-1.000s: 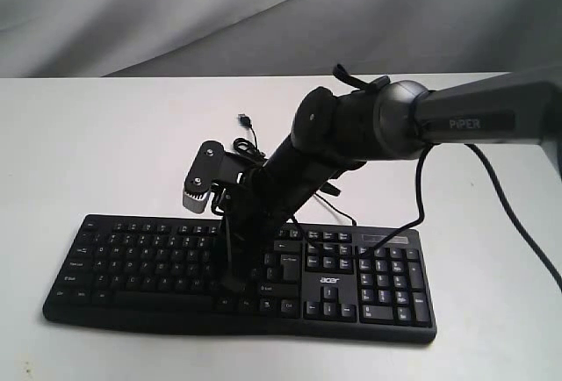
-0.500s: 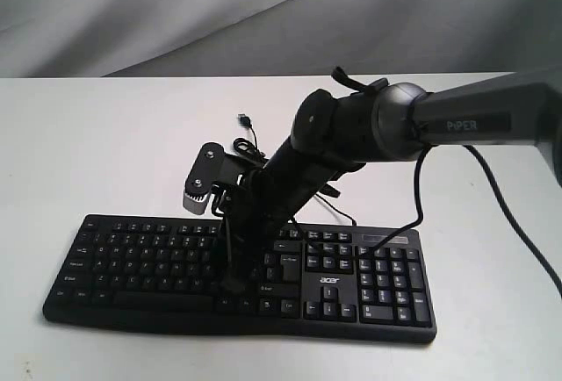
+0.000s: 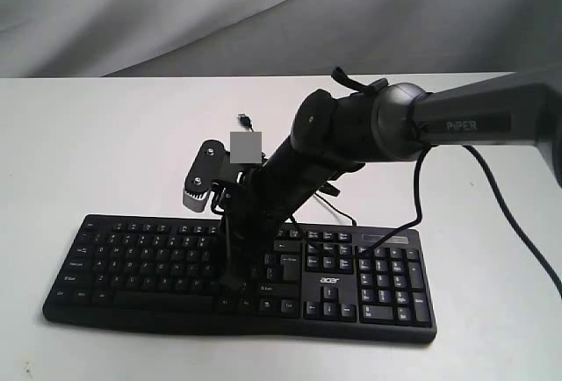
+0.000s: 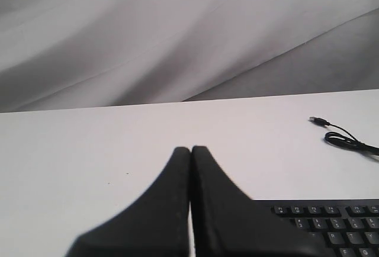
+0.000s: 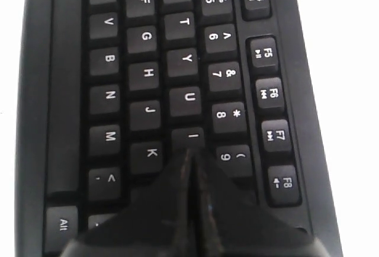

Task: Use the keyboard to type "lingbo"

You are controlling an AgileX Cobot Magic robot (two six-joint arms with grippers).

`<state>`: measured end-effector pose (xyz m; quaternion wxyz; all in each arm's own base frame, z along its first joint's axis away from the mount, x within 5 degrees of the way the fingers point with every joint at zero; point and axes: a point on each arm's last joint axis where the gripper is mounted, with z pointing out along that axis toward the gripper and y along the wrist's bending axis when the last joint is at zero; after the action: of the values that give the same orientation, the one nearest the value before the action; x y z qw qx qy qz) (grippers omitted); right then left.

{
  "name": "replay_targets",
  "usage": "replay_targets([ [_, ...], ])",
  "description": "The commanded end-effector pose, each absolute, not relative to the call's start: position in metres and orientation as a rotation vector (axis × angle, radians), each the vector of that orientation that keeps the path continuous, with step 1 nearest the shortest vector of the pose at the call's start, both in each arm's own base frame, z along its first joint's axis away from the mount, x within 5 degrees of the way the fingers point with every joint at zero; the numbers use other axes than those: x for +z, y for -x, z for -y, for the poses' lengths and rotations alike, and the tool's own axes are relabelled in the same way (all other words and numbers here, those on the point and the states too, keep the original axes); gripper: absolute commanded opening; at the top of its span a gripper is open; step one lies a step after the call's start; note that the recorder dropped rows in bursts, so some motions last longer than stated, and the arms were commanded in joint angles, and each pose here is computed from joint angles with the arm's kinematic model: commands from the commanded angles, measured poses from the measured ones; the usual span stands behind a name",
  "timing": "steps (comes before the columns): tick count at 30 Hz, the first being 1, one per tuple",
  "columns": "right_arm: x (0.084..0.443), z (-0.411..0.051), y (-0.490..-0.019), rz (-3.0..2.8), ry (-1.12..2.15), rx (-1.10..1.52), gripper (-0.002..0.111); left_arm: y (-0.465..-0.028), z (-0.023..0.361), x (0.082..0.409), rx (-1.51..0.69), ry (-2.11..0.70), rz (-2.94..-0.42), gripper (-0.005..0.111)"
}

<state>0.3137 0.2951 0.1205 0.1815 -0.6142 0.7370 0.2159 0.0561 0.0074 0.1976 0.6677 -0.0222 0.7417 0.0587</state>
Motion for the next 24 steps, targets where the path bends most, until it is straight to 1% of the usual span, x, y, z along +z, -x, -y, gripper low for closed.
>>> replay_targets([
  [1, 0.119, -0.294, -0.314, -2.079, 1.735, 0.605, 0.000, -0.057, -0.007, 0.196, 0.126, 0.046, -1.678, 0.001],
  [6, 0.121, -0.294, -0.314, -2.075, 1.733, 0.604, 0.000, -0.057, -0.007, 0.196, 0.126, 0.046, -1.678, 0.001],
  [10, 0.143, -0.293, -0.313, -2.047, 1.708, 0.609, 0.000, -0.057, -0.007, 0.196, 0.126, 0.046, -1.678, 0.001],
  [15, 0.198, -0.286, -0.308, -1.974, 1.654, 0.537, 0.000, -0.057, -0.007, 0.196, 0.126, 0.046, -1.678, 0.001],
  [20, 0.280, -0.263, -0.294, -1.897, 1.512, 0.417, 0.000, -0.057, -0.007, 0.196, 0.126, 0.046, -1.678, 0.001],
  [24, 0.343, -0.243, -0.270, -1.804, 1.373, 0.407, 0.000, -0.057, -0.007, 0.196, 0.126, 0.046, -1.678, 0.001],
])
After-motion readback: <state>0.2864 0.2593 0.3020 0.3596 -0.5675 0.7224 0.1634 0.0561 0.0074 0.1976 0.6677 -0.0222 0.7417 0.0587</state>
